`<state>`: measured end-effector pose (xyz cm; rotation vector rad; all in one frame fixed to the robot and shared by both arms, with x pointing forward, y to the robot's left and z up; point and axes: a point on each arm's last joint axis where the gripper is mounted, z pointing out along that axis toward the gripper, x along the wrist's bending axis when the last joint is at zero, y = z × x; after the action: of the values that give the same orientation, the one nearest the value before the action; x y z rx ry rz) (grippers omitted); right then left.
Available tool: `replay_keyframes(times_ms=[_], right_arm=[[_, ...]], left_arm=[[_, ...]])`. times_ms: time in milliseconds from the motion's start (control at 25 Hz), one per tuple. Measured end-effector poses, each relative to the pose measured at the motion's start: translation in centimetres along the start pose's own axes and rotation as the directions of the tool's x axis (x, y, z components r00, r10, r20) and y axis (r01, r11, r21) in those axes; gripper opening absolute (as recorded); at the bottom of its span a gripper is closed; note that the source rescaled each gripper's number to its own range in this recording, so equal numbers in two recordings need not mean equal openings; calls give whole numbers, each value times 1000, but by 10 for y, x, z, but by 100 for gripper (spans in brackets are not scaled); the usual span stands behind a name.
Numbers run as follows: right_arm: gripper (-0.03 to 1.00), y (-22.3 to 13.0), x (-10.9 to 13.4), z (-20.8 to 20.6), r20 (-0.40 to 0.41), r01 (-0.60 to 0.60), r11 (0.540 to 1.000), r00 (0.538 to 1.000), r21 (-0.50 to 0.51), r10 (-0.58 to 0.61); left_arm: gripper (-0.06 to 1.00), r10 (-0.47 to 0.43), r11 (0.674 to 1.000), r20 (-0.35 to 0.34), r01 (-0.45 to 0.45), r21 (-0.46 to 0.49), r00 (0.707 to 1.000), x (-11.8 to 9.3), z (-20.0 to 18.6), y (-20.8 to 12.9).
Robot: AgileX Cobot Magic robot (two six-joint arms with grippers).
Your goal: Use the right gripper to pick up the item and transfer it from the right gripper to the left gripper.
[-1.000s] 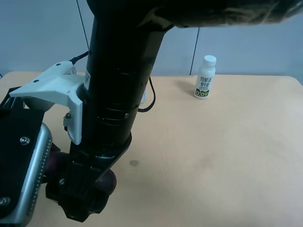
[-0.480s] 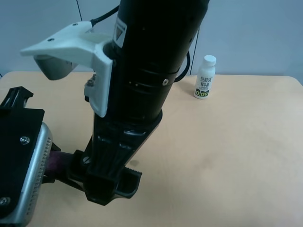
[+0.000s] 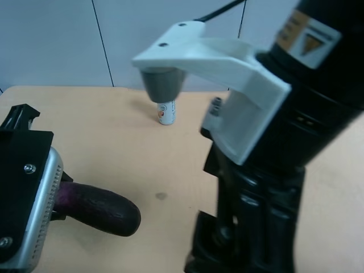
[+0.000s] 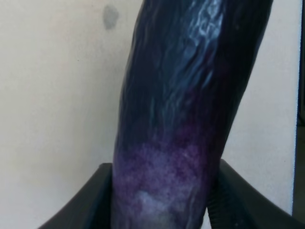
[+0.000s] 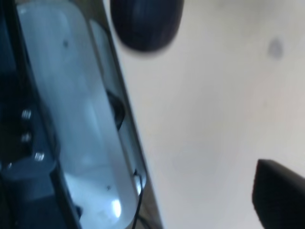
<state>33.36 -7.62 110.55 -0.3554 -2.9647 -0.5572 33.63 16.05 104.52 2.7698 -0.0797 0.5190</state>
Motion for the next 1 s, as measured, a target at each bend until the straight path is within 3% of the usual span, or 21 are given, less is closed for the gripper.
replay_keyframes(times_ms=[320, 680, 1000], right_arm=[[100, -80, 23, -25, 20, -71, 994, 997, -86, 73], [100, -171, 33, -32, 177, 6, 948, 983, -318, 53], [100, -204, 36, -26, 213, 16, 899, 973, -438, 87]], left_arm=[[0, 0, 1000, 0, 0, 0, 1000, 0, 0, 0], [0, 0, 1000, 0, 0, 0, 1000, 0, 0, 0], [0, 0, 1000, 0, 0, 0, 1000, 0, 0, 0]])
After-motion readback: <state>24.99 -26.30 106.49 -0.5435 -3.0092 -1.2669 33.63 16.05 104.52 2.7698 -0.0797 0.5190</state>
